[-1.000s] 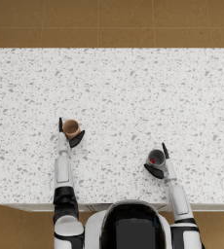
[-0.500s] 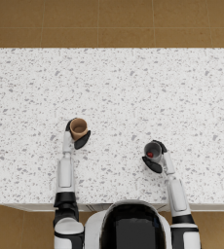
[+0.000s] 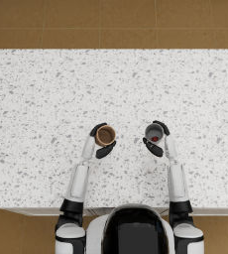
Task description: Pick up two cups and pour the berry on the right into the cup on the left
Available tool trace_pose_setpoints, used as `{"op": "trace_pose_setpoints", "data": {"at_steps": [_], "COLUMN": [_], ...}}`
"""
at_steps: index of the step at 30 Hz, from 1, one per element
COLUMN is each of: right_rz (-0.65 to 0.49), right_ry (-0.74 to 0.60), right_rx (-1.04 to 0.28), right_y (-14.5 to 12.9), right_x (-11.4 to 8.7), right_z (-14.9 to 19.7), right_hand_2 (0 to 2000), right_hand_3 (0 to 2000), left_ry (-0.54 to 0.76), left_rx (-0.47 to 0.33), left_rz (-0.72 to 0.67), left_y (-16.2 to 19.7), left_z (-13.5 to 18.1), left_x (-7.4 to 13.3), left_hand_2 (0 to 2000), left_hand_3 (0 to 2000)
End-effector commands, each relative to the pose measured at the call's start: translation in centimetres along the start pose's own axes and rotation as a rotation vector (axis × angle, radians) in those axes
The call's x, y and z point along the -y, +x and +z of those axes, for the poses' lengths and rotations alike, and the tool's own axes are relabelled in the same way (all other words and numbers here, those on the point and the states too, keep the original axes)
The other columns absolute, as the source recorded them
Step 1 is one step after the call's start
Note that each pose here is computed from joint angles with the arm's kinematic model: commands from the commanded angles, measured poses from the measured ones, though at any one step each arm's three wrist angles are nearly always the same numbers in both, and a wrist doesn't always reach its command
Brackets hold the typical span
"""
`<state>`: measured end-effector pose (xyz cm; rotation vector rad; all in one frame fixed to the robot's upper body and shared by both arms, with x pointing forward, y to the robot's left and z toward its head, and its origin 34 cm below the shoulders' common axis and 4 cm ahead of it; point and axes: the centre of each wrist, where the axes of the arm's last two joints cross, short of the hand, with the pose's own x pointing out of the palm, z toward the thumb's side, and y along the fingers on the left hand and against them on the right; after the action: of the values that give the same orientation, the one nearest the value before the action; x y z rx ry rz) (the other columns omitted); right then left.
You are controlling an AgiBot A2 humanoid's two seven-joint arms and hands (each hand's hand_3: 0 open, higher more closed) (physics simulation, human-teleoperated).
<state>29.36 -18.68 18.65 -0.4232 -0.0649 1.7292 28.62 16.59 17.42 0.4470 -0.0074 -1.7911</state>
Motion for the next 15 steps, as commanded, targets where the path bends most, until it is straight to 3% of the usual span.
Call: {"op": "trace_pose_setpoints", "data": {"at_steps": [1,6,15], "right_rz": [0.020,0.055,0.037], "right_ry": [-0.068,-0.149,-0.241], "right_rx": [-0.027,-0.179,-0.448], "right_y": [0.7,2.2,3.2], "right_x": [2.0,3.2,4.9], "right_z": [2.0,4.4,7.4], "right_hand_2": [2000,2000,2000], "right_hand_3": [1280,1280,1280], "left_ry": [0.029,0.024,0.000], "left_rx": [-0.032,-0.113,-0.117], "left_rz": [-0.015,-0.028,-0.063], "left_y": [0.4,1.0,2.3], "left_z": [0.8,0.6,0.0], "left_x": [0.1,-0.1,-0.2], "left_hand_2": [2000,2000,2000], "left_hand_3": [1280,1280,1280]}}
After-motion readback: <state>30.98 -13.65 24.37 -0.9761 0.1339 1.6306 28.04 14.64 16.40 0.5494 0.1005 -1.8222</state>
